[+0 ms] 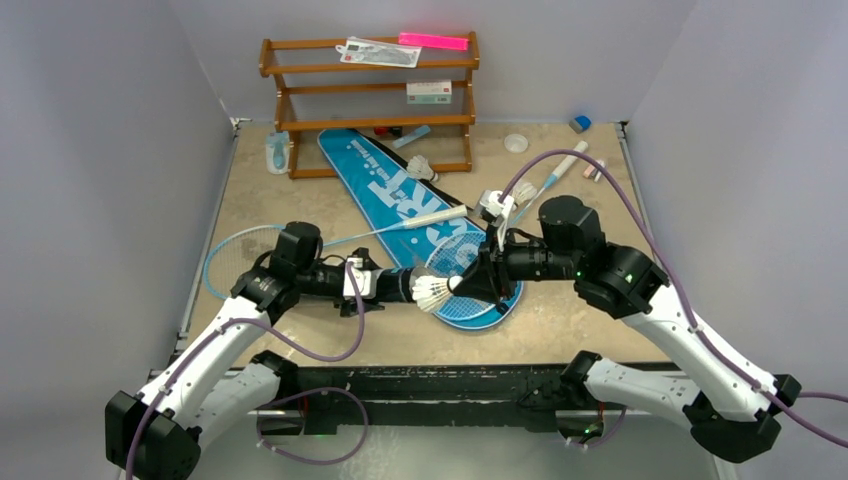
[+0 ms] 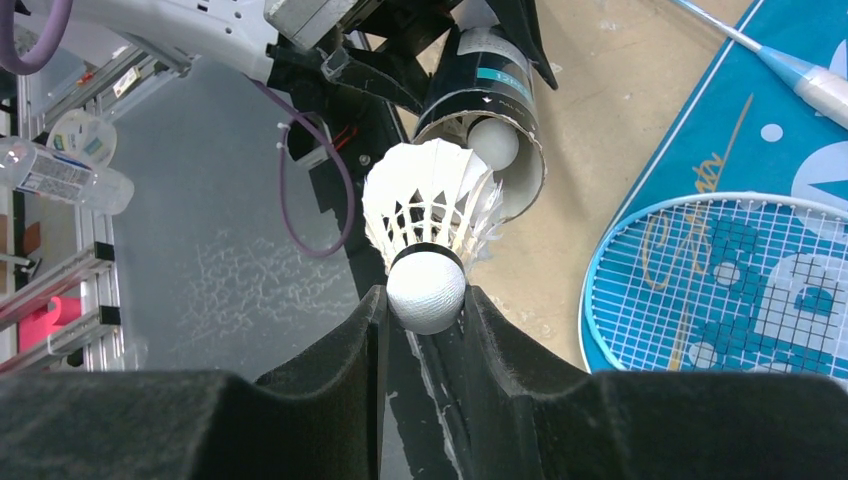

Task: Pack up the badminton gear
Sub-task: Place the shuttlecock at the shuttle tube.

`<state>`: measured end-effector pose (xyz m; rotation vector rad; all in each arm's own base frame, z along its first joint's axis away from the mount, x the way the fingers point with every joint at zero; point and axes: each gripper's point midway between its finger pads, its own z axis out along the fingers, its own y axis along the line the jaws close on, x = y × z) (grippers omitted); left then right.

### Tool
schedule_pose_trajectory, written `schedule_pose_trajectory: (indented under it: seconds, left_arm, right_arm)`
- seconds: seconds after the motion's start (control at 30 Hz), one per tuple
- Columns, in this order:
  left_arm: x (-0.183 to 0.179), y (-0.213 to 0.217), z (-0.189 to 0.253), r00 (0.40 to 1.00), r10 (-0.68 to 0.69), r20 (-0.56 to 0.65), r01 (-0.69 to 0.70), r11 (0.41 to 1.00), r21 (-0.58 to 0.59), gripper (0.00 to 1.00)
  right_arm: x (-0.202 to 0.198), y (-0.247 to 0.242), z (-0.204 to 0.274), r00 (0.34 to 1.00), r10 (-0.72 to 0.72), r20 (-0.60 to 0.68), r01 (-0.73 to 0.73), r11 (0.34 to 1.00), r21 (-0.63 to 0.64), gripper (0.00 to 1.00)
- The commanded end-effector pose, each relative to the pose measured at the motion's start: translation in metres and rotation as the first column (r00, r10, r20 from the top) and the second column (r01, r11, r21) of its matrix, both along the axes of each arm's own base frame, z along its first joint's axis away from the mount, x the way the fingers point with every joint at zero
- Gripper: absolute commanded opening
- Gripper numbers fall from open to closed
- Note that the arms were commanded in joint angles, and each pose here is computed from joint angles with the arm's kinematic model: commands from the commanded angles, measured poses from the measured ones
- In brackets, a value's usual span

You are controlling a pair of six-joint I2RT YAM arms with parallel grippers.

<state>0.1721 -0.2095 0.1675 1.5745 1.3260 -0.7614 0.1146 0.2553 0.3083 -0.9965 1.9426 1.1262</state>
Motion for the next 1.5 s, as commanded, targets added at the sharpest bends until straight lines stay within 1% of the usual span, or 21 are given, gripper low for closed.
schedule_pose_trajectory:
  seconds: [0.0, 0.17, 0.43, 0.67, 0.77, 0.87, 0.93, 1.13, 1.17, 1.23, 1.47]
  left_arm:
    - [-0.007, -0.007, 0.012, 0.997, -0.073, 0.024, 0.074, 0.996, -0.057, 0.24]
    - [-0.008, -0.007, 0.014, 0.997, -0.079, 0.025, 0.081, 0.995, -0.059, 0.24]
    - [-0.014, -0.009, 0.016, 0.993, -0.114, 0.033, 0.117, 0.990, -0.074, 0.24]
    - [-0.017, -0.010, 0.015, 0.990, -0.139, 0.026, 0.140, 0.987, -0.078, 0.23]
    - [-0.013, -0.008, 0.012, 0.993, -0.112, 0.023, 0.114, 0.992, -0.060, 0.22]
    - [-0.001, -0.003, 0.006, 0.999, -0.033, 0.009, 0.033, 0.999, -0.018, 0.21]
    - [0.003, -0.001, 0.003, 1.000, -0.006, 0.004, 0.006, 1.000, -0.003, 0.21]
    - [0.009, 0.002, -0.003, 0.999, 0.035, -0.019, -0.034, 0.999, 0.023, 0.21]
    - [0.010, 0.004, -0.005, 0.998, 0.050, -0.026, -0.049, 0.998, 0.034, 0.21]
    - [0.013, 0.006, -0.009, 0.997, 0.068, -0.036, -0.066, 0.996, 0.053, 0.21]
    - [0.012, 0.005, -0.009, 0.997, 0.068, -0.046, -0.066, 0.996, 0.052, 0.21]
  right_arm:
    - [-0.002, 0.006, 0.013, 1.000, 0.030, 0.008, -0.030, 0.999, 0.040, 0.20]
    - [0.002, 0.008, 0.009, 1.000, 0.017, 0.001, -0.017, 0.999, 0.029, 0.19]
    - [0.016, 0.006, 0.001, 0.998, -0.056, 0.004, 0.056, 0.998, -0.009, 0.17]
    - [0.017, 0.009, 0.002, 0.998, -0.056, -0.014, 0.056, 0.998, -0.010, 0.17]
    - [0.017, 0.011, 0.004, 0.998, -0.059, -0.032, 0.059, 0.998, -0.008, 0.17]
    - [0.016, 0.013, 0.004, 0.997, -0.055, -0.054, 0.054, 0.998, -0.010, 0.17]
    - [0.017, 0.013, 0.002, 0.996, -0.066, -0.065, 0.065, 0.998, -0.022, 0.17]
    - [0.031, 0.009, -0.009, 0.987, -0.143, -0.072, 0.137, 0.987, -0.084, 0.15]
    - [0.033, 0.009, -0.010, 0.985, -0.157, -0.073, 0.150, 0.984, -0.091, 0.14]
    - [0.036, 0.009, -0.011, 0.982, -0.174, -0.069, 0.167, 0.981, -0.099, 0.13]
    - [0.047, 0.009, -0.011, 0.975, -0.219, -0.049, 0.213, 0.972, -0.104, 0.13]
